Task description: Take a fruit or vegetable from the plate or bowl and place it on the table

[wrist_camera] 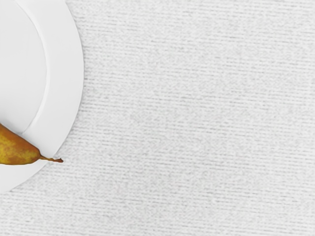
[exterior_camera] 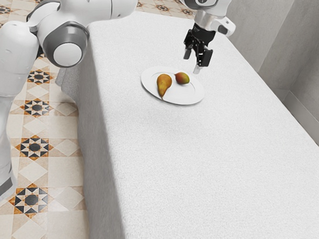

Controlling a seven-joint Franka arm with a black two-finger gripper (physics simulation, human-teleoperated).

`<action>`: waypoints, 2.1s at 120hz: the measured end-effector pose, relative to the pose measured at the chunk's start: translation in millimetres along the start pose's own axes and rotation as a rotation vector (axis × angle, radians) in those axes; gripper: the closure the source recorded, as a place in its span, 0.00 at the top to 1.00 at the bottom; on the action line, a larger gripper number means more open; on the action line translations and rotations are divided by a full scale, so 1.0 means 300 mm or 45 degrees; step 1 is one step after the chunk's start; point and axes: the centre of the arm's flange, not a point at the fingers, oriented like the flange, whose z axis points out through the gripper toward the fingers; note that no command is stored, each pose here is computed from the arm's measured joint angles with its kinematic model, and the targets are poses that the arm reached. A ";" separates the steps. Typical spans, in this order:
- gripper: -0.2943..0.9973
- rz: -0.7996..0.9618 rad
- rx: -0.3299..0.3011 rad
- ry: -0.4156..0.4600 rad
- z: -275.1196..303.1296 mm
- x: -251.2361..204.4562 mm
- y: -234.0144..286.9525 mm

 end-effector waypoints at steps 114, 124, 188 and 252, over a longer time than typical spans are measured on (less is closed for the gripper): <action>0.77 -0.299 0.014 0.223 0.403 0.229 -0.633; 0.77 -0.310 0.003 0.293 0.491 0.285 -0.663; 0.77 -0.245 0.037 0.530 0.699 0.387 -0.792; 0.77 -0.015 0.058 0.572 0.785 0.431 -0.812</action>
